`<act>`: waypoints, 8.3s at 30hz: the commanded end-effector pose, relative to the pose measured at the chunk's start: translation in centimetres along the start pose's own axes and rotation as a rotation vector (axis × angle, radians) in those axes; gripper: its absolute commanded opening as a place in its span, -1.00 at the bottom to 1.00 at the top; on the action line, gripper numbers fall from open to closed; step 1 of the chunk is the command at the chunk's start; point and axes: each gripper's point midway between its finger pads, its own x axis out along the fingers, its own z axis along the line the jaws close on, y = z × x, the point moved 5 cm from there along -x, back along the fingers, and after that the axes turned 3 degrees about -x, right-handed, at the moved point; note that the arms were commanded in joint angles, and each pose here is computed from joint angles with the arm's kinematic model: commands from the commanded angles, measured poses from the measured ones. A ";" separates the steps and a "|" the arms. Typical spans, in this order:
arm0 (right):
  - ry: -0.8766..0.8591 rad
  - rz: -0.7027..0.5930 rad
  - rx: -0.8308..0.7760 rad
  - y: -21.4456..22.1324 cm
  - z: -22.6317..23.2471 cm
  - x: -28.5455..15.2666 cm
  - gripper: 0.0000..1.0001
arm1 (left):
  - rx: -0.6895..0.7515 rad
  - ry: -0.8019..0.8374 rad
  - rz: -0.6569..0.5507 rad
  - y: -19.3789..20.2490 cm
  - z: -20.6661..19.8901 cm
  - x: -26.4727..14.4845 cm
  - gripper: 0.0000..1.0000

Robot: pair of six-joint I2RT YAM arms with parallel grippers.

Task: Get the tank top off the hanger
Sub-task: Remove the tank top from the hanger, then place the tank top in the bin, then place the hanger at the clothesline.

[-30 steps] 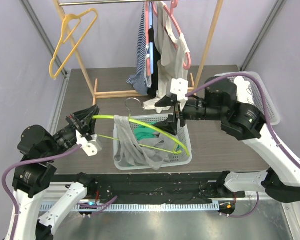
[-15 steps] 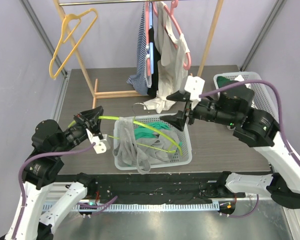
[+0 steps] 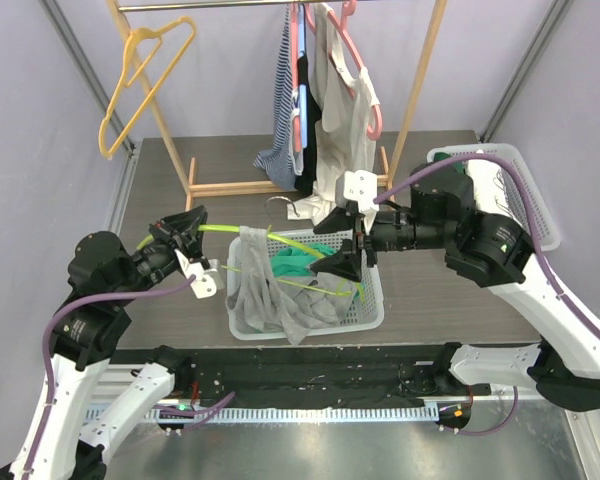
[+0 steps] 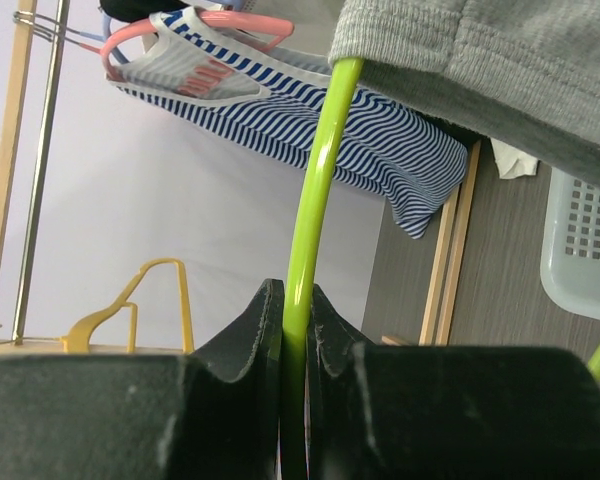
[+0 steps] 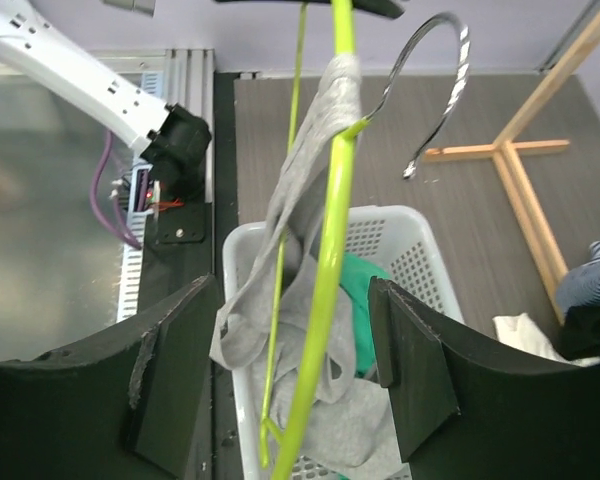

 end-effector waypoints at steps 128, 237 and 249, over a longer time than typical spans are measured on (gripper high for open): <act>0.835 0.016 -0.018 4.0 0.2 -18.3 -0.98 | -1.127 -0.112 0.067 -5.1 8.1 8.1 -1.00; 0.213 0.162 -0.226 3.5 -4.4 -2.9 -0.98 | -1.326 0.652 -0.141 -5.7 -0.4 -2.0 0.82; 0.279 0.174 -0.271 2.4 -5.7 -4.0 -0.98 | -1.291 0.879 -0.076 -5.4 -4.9 -0.4 0.79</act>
